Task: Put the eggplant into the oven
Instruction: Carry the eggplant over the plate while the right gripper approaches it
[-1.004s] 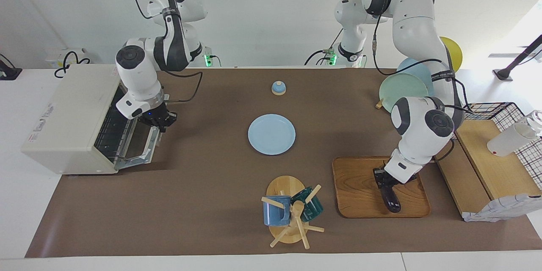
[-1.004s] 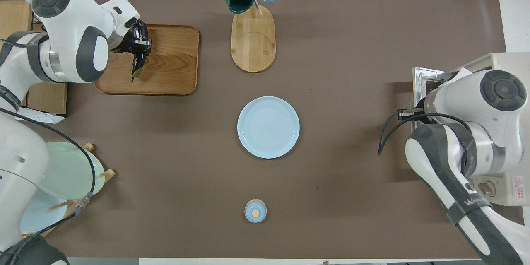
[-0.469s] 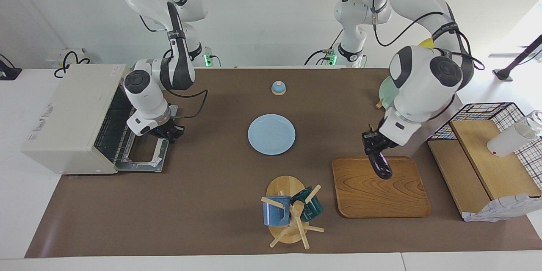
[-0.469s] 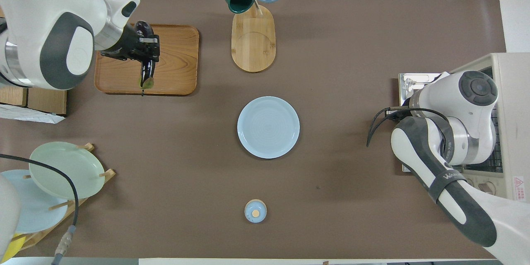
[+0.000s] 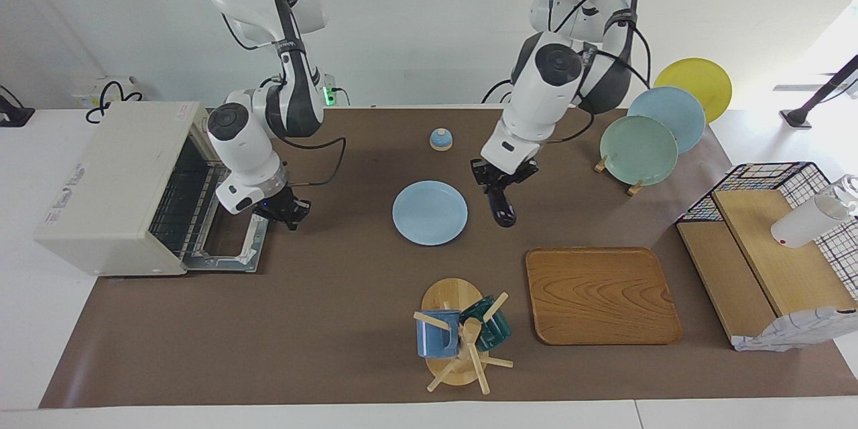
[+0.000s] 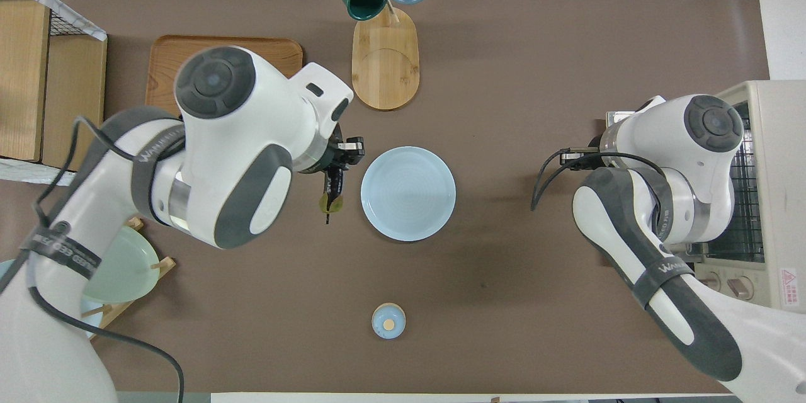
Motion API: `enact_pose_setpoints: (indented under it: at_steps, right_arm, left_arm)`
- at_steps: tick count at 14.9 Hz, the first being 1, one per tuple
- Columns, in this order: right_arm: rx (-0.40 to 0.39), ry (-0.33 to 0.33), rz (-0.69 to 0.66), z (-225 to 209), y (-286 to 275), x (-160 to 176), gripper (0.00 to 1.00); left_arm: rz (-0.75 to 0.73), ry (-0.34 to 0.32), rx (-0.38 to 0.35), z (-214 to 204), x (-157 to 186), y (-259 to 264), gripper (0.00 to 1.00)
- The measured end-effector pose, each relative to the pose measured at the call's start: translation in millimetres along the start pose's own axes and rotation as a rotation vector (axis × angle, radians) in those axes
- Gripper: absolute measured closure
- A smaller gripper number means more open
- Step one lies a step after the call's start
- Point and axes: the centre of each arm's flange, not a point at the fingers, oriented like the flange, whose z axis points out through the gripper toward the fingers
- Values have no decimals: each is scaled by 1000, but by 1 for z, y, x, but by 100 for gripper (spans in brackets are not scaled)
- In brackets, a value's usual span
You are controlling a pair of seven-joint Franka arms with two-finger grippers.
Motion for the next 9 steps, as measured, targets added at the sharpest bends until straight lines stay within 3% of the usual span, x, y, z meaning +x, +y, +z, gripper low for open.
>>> enact_pose_setpoints:
  at_steps: [4, 9]
  right_arm:
    - [7, -15, 5, -27, 2, 5, 58]
    - [8, -72, 7, -43, 10, -2, 6]
  left_arm:
    - [30, 57, -46, 60, -50, 33, 68]
    - [54, 77, -68, 107, -59, 52, 68]
